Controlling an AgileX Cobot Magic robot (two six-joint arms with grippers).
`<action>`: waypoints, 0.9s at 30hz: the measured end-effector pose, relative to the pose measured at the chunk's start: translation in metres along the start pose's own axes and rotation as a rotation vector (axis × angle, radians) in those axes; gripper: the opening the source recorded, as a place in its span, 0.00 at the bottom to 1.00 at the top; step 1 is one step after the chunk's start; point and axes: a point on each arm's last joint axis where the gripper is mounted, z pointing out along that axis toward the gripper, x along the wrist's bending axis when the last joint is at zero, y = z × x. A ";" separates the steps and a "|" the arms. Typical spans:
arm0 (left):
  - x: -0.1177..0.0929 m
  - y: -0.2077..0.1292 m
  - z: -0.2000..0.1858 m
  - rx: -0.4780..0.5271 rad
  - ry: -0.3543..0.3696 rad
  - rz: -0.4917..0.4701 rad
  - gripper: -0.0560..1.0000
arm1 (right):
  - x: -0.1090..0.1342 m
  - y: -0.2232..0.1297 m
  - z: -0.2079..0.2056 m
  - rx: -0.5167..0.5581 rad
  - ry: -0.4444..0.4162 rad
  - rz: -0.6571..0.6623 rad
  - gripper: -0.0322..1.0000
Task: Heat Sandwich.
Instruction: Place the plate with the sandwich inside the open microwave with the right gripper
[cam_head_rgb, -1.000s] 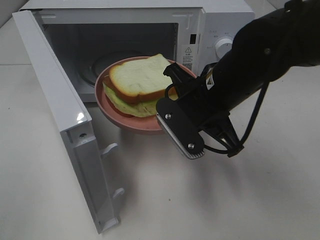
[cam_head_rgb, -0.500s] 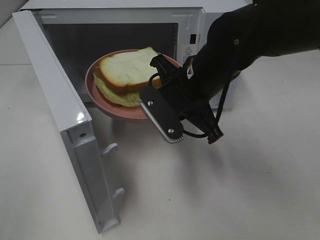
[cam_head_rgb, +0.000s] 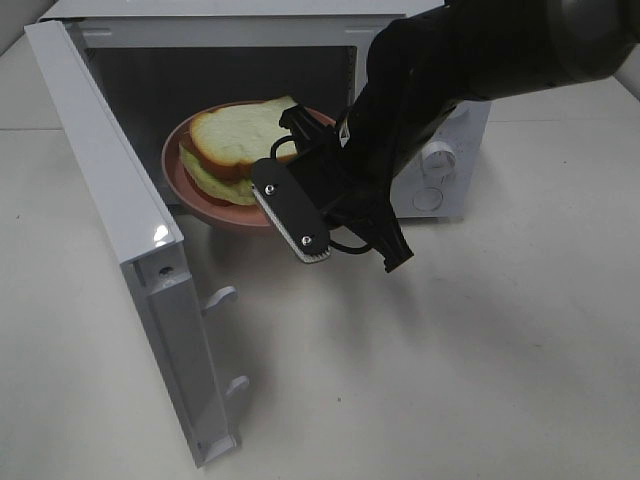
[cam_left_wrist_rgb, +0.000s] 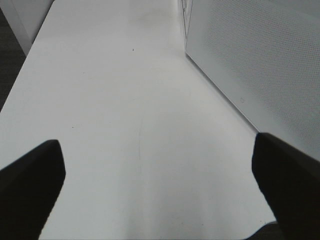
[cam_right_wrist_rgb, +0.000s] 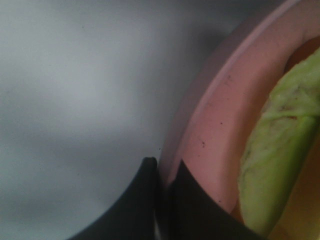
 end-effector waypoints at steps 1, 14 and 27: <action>0.000 0.000 0.000 0.000 0.000 0.000 0.96 | 0.000 0.000 0.000 0.000 0.000 0.000 0.07; 0.000 0.000 0.000 0.000 0.000 0.000 0.96 | -0.037 -0.002 0.021 0.028 0.021 0.070 0.07; 0.000 0.000 0.000 0.000 0.000 0.000 0.96 | -0.063 -0.004 0.039 0.047 0.034 0.163 0.07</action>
